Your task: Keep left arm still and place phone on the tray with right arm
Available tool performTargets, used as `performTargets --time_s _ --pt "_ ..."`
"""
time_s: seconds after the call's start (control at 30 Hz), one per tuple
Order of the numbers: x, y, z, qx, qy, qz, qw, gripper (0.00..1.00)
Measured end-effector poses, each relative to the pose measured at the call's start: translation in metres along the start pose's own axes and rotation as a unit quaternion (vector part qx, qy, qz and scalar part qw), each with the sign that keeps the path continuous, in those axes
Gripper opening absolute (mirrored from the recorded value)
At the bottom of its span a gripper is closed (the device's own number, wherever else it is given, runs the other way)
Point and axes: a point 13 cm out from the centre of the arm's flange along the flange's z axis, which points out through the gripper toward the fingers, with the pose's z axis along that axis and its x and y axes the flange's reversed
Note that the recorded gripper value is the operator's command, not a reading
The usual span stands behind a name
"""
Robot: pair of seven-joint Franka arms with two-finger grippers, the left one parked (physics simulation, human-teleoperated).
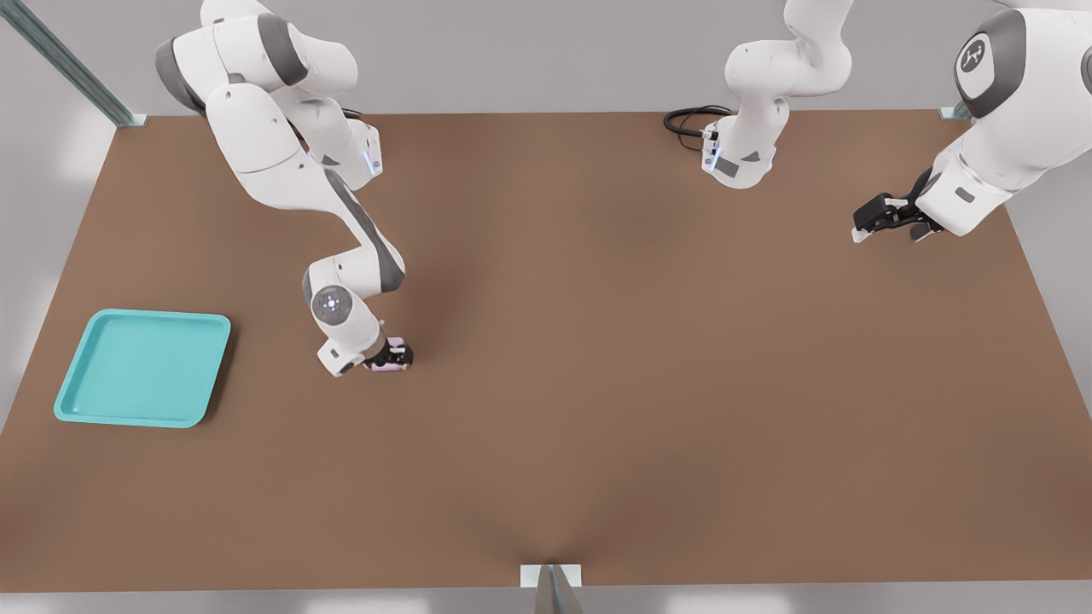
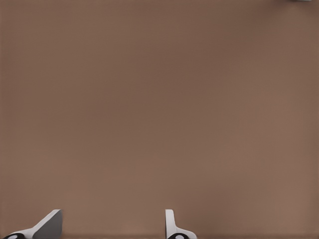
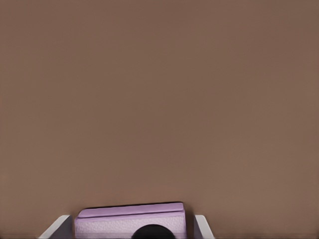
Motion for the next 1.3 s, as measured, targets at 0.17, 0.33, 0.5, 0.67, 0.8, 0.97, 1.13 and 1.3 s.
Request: performTargets --time_s 0.17,0.33,0.5,0.67,0.8,0.97,1.13,1.3 --pt "0.005 0.001 0.003 0.001 0.003 0.0 1.0 0.81" --pt "0.004 0.002 0.0 0.0 0.001 0.0 1.0 0.74" --pt "-0.02 -0.007 -0.051 0.001 -0.023 0.006 1.0 0.74" --pt "-0.046 -0.135 -0.088 0.014 -0.025 0.077 0.997 0.75" --pt "-0.052 -0.264 -0.093 0.019 -0.021 0.126 0.992 0.75" --pt "-0.07 -0.397 -0.094 0.021 -0.031 0.132 0.991 0.75" --pt "-0.067 -0.44 -0.08 0.02 -0.017 0.073 0.997 1.0" --pt "-0.164 -0.386 -0.243 0.035 -0.114 -0.046 0.992 1.0"
